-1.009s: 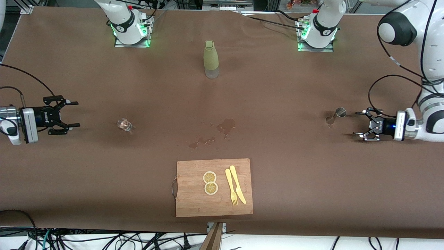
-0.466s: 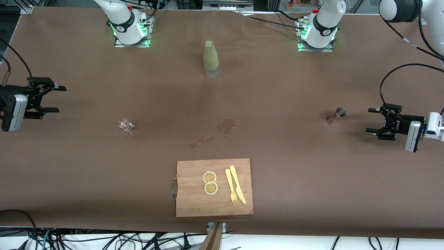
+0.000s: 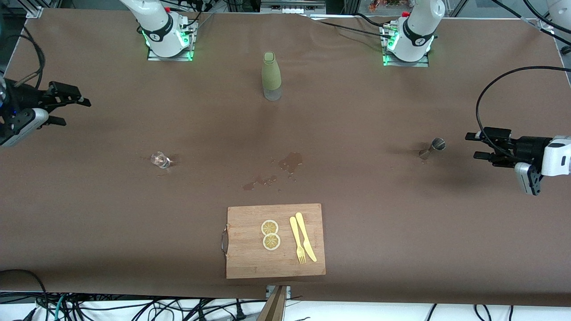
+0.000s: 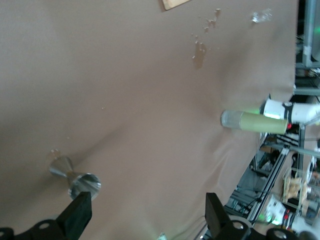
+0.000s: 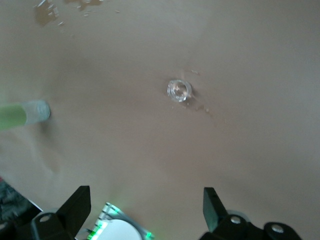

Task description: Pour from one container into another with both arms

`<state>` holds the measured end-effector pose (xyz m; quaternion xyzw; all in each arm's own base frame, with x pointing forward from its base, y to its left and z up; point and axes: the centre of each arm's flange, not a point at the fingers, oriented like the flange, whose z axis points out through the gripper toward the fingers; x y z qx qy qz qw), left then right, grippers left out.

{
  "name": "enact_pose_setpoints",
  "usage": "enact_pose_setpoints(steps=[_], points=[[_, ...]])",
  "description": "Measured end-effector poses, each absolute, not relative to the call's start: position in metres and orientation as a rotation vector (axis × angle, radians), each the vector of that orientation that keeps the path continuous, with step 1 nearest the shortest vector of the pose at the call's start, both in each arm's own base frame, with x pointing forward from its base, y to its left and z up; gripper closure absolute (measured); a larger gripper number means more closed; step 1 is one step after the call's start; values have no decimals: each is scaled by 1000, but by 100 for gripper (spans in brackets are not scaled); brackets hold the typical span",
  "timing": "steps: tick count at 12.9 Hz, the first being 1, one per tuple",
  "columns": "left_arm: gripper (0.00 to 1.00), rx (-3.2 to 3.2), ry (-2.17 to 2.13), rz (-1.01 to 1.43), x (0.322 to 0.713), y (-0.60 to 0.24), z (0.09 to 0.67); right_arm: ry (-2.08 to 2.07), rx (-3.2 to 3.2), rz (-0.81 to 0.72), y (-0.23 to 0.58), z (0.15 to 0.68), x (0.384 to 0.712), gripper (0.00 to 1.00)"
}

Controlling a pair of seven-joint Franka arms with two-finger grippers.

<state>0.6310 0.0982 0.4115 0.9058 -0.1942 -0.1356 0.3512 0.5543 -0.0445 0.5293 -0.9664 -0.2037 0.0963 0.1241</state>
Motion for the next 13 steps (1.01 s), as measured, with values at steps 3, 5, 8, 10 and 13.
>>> enact_pose_setpoints(steps=[3,5,8,10,13], points=[[0,2454,-348,-430,632,61,441,-296,-3033,361,-9,538,536,0],[0,2560,-305,-473,630,31,464,-239,-3114,348,24,543,532,0],[0,2798,-467,-438,628,-10,513,-214,-3150,256,28,550,536,0],[0,2886,-542,-370,629,-23,539,-138,-3158,162,2,561,541,0],[0,2918,-526,-306,629,-14,557,-45,-3159,133,-30,569,538,0]])
